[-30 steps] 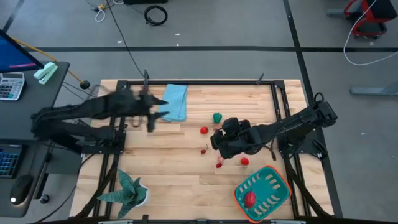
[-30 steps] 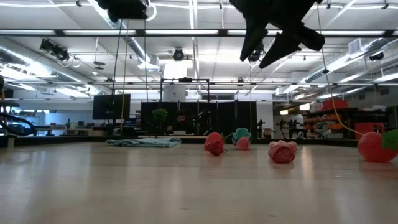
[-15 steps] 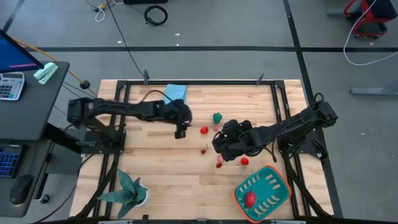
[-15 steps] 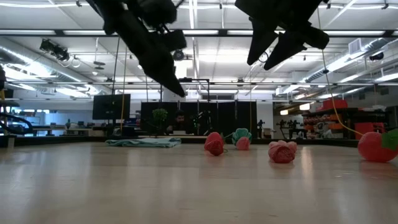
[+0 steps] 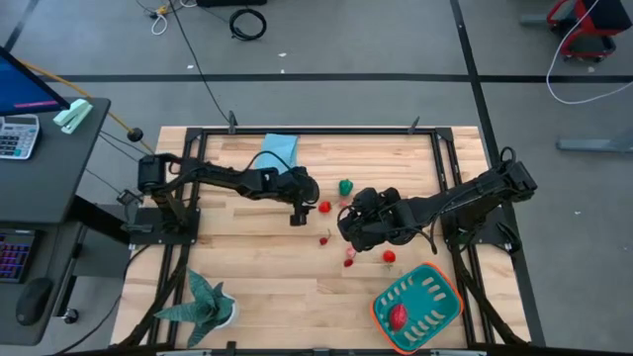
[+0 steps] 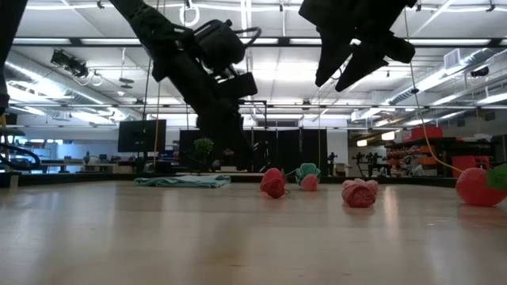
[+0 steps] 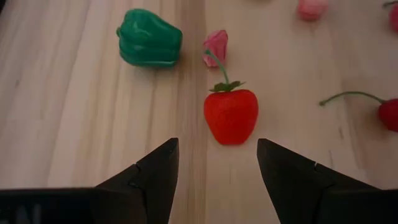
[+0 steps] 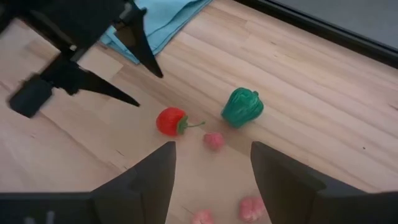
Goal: Pick and placing Produce into tupperware
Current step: Put the red strawberry into the blue basket
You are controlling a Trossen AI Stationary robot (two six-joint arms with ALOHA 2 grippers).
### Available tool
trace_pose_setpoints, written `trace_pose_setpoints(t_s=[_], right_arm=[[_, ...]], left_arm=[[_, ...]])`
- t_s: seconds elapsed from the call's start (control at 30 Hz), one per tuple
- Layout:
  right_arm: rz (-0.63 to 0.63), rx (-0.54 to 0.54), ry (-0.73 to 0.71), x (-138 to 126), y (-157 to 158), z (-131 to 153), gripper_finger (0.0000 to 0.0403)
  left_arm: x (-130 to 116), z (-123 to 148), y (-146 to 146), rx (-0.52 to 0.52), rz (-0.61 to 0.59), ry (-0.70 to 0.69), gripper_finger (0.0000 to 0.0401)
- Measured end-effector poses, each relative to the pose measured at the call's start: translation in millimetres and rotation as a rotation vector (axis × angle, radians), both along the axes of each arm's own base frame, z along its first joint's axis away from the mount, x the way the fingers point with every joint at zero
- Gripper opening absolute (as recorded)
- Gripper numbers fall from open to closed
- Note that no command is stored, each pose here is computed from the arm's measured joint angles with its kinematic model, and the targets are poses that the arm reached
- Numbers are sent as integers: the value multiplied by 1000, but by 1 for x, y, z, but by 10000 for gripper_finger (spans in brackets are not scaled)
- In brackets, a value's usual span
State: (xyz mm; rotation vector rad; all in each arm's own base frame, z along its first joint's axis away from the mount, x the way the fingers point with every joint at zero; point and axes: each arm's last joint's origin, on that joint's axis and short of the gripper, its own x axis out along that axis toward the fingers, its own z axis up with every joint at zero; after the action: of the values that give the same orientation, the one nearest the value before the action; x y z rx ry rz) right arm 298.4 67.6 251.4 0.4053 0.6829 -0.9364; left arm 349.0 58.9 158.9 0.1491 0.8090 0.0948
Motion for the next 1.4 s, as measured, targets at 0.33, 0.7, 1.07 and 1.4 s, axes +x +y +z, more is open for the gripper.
trace_pose_setpoints(t_s=[0.33,0.7,1.07,1.4], right_arm=[[12,-6,10,0,0,0,215],[11,-5,9,0,0,0,215],[14,2,3,0,0,0,214],[14,4,3,0,0,0,214]], left_arm=[[6,-1,-2,-112,-16,-72,224],[14,-5,-7,-213,69,-147,224],[24,-32,-6,-182,98,-151,229],[23,-39,-6,-192,109,-118,238]])
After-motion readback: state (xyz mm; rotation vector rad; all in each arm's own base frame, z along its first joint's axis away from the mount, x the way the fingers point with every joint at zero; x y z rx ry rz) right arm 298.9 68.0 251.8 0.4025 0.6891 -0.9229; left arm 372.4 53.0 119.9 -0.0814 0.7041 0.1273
